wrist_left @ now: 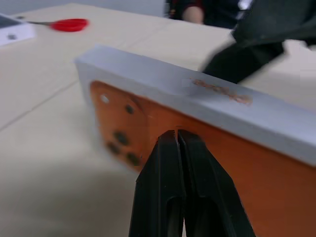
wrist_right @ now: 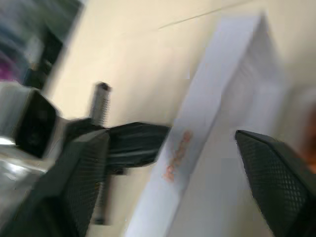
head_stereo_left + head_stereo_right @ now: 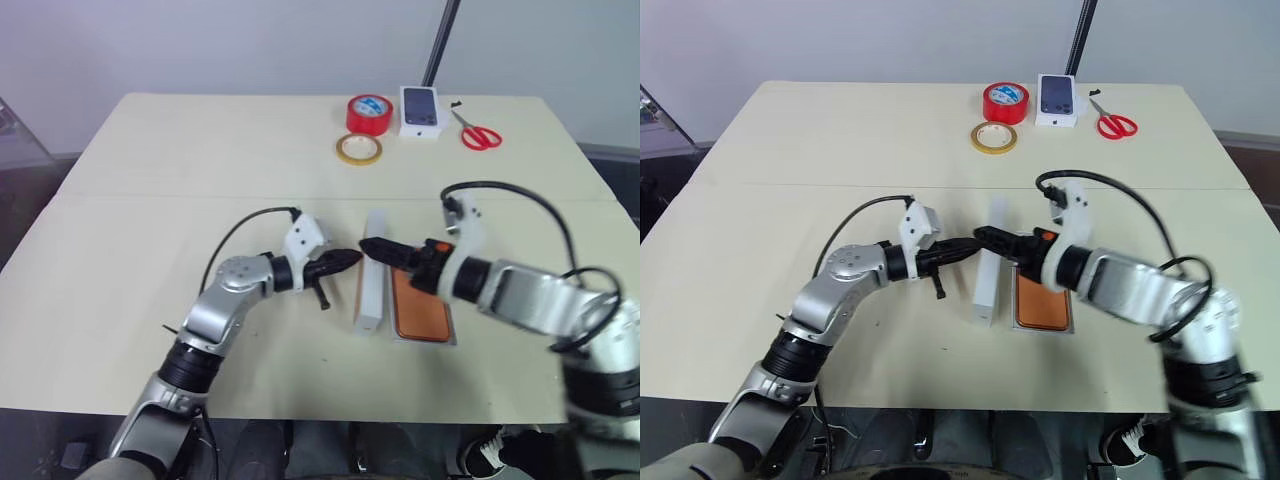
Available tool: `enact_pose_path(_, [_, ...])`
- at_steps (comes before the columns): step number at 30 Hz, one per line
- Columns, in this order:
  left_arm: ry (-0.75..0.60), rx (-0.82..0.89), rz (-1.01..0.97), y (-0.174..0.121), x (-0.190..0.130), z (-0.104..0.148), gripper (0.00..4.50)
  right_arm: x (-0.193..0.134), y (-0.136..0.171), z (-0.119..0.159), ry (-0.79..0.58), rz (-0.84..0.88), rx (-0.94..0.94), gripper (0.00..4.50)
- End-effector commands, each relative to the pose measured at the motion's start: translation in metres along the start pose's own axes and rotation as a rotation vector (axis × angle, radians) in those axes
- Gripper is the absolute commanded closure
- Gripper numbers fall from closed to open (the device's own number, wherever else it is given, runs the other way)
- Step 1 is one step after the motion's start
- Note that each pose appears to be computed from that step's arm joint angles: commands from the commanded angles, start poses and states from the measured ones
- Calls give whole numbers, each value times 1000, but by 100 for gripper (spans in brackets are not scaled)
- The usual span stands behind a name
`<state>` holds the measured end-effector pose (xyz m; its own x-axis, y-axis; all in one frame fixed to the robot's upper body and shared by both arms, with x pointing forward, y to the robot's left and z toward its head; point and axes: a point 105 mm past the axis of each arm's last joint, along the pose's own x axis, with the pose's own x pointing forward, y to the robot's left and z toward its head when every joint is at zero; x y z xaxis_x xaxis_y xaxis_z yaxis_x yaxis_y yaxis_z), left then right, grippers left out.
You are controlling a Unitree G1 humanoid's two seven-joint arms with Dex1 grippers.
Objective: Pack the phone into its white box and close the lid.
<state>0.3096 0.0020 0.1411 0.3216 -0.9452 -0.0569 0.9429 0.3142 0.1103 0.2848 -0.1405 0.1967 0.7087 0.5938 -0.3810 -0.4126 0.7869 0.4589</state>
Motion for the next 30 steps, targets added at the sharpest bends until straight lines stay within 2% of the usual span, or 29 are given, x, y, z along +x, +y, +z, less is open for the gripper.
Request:
enact_pose_path(1, [-16, 33, -57, -10, 15, 11, 440, -15, -15, 17, 1, -68, -76, 46])
enact_pose_path(4, [-13, 22, -78, -16, 24, 9, 440, -26, -49, 18, 49, -274, -283, 132])
enact_pose_path(10, [-42, -10, -59, -16, 28, 12, 440, -29, -65, 15, 82, -362, -553, 433])
enact_pose_path(15, [-20, -56, 30, 4, 12, 16, 440, -27, -74, -6, 210, -375, -765, 443])
enact_pose_path(22, [143, -112, 116, 26, -8, -6, 440, -18, -81, -17, 230, -363, -844, 443])
enact_pose_path(30, [250, -56, 55, 15, 17, -26, 440, -11, -76, -15, 206, -331, -865, 443])
